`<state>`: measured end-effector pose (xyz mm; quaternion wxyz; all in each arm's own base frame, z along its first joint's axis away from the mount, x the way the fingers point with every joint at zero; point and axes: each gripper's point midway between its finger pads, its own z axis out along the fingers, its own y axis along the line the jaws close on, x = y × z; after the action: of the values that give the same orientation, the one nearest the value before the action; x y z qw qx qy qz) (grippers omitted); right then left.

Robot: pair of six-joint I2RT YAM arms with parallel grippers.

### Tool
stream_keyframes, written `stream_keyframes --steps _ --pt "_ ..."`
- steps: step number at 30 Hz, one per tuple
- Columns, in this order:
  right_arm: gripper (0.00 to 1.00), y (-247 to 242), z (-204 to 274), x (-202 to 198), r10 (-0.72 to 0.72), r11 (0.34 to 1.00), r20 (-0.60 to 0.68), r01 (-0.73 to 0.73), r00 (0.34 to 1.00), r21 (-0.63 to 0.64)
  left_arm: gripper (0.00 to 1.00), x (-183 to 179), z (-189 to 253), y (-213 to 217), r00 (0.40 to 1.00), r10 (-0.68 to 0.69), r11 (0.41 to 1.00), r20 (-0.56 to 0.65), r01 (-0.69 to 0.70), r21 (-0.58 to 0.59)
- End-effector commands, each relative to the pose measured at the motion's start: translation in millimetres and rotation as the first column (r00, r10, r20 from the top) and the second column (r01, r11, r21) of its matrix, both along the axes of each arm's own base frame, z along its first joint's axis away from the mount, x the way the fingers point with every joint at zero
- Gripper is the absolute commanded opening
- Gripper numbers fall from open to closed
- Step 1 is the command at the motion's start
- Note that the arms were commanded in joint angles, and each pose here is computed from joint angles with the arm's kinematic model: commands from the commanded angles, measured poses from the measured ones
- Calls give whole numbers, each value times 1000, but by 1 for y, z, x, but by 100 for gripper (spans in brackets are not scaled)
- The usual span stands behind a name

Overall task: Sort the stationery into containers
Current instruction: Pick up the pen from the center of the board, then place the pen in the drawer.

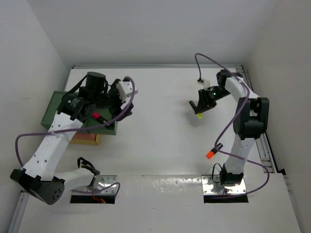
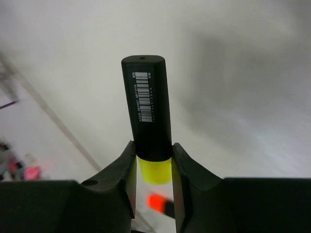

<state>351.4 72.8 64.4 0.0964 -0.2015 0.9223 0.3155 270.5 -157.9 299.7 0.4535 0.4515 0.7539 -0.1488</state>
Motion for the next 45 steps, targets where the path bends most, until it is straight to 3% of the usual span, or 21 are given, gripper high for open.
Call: stream_keyframes --steps 1,7,12,18,29,38,40,41,42,44,45 --pt "0 100 90 -50 117 930 -48 -93 992 356 82 -27 14 -26 932 -322 946 168 308 105" --pt "0 173 125 -99 294 857 -77 -227 953 463 78 -50 10 -71 850 -503 861 156 477 175" --pt "0 207 151 -116 379 811 -87 -285 921 511 73 -53 2 -92 819 -555 825 145 519 223" --pt "0 226 166 -129 429 780 -82 -323 900 536 71 -62 -10 -106 777 -616 776 133 568 276" --pt "0 237 179 -146 505 744 -107 -369 857 557 66 -60 -21 -109 756 -636 748 154 555 364" --pt "0 243 206 -158 528 689 -60 -386 847 614 45 -71 -35 -104 743 -659 721 115 581 378" --pt "0 244 208 -161 530 688 -61 -387 846 613 33 -70 -33 -105 756 -645 734 115 569 370" --pt "17 242 206 -160 523 702 -67 -385 850 599 23 -67 -30 -105 769 -628 749 121 554 363" --pt "26 241 204 -157 512 714 -76 -375 855 591 8 -65 -28 -103 796 -595 774 112 529 348" --pt "46 228 201 -142 462 741 -88 -330 882 585 1 -57 -23 -95 834 -540 814 113 482 324" --pt "50 222 200 -135 433 757 -108 -296 895 582 0 -56 -17 -89 868 -485 851 108 441 286"
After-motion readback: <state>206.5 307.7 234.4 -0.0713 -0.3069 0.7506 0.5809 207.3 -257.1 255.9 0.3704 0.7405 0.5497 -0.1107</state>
